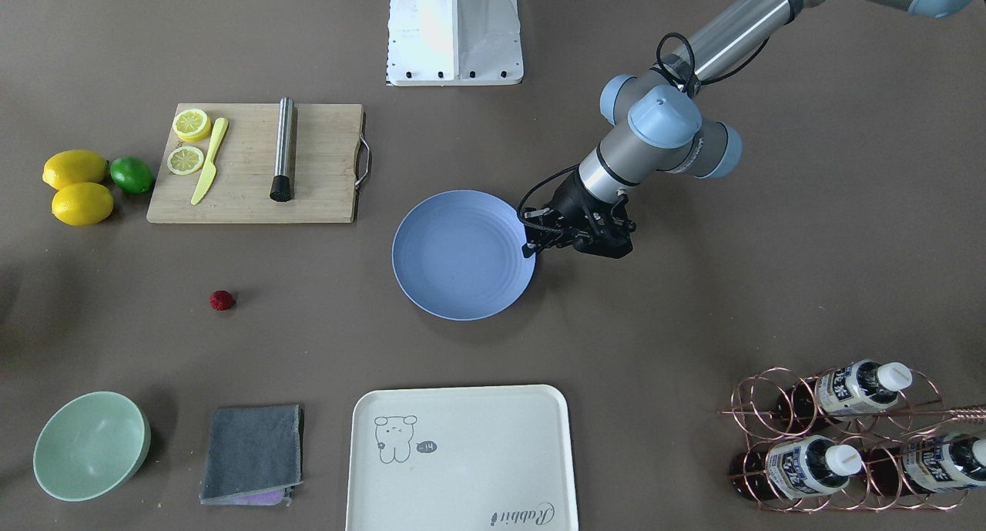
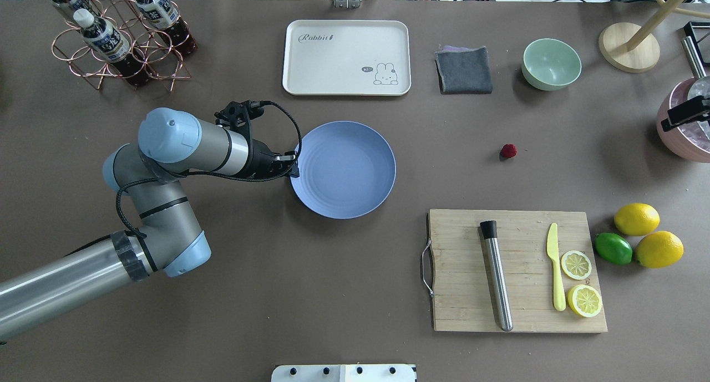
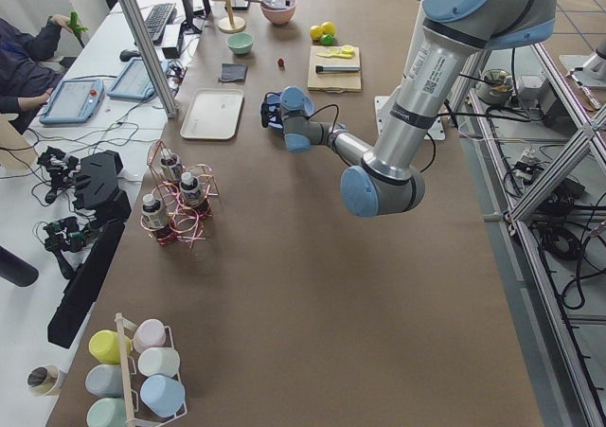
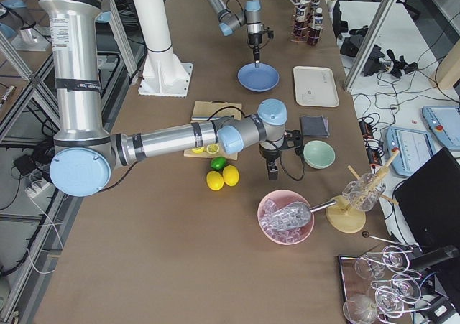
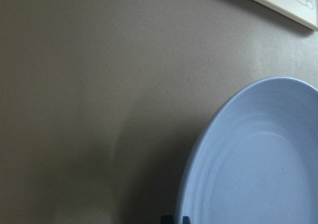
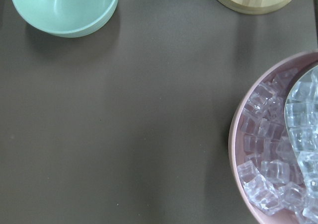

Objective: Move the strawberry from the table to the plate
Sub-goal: 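Push the blue plate with the left gripper toward the table center, then withdraw the left arm while the right gripper moves toward the red strawberry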

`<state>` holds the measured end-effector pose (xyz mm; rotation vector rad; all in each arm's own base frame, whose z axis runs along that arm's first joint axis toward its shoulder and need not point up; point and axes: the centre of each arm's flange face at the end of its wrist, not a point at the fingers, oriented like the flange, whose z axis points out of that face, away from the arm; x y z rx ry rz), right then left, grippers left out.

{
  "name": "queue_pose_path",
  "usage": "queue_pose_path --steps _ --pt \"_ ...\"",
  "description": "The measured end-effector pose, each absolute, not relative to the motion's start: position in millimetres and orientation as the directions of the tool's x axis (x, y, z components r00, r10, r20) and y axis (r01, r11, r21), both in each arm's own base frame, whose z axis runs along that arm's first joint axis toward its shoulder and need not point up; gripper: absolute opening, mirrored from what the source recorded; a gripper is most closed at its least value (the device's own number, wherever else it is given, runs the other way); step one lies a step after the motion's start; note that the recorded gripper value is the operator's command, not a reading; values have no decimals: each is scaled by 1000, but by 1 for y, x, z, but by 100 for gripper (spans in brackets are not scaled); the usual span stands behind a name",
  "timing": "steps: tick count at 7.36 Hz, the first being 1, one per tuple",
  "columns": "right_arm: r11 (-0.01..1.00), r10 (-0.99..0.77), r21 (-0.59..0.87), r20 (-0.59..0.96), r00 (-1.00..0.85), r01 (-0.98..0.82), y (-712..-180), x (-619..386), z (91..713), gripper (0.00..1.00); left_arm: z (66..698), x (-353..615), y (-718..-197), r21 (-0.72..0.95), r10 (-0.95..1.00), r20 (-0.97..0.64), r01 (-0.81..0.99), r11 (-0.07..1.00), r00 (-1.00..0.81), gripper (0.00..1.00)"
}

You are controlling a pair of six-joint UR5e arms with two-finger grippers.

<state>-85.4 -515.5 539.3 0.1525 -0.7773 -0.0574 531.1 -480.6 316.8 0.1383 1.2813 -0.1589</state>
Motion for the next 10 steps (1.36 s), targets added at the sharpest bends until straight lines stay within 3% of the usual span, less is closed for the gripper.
queue_pose_path --steps 1,5,7,10 --pt "987 -108 158 693 712 -5 -516 -85 539 100 317 534 -481 16 -43 -958 203 979 282 98" --pt "980 -140 197 691 709 1 -525 -93 521 100 309 517 -483 34 -26 -964 220 975 263 98" --pt "969 -193 247 693 695 22 -538 -122 488 100 321 466 -495 39 -25 -966 240 970 258 98" --pt "978 -139 207 740 658 -26 -553 -205 420 100 369 369 -511 114 37 -951 235 965 308 98"
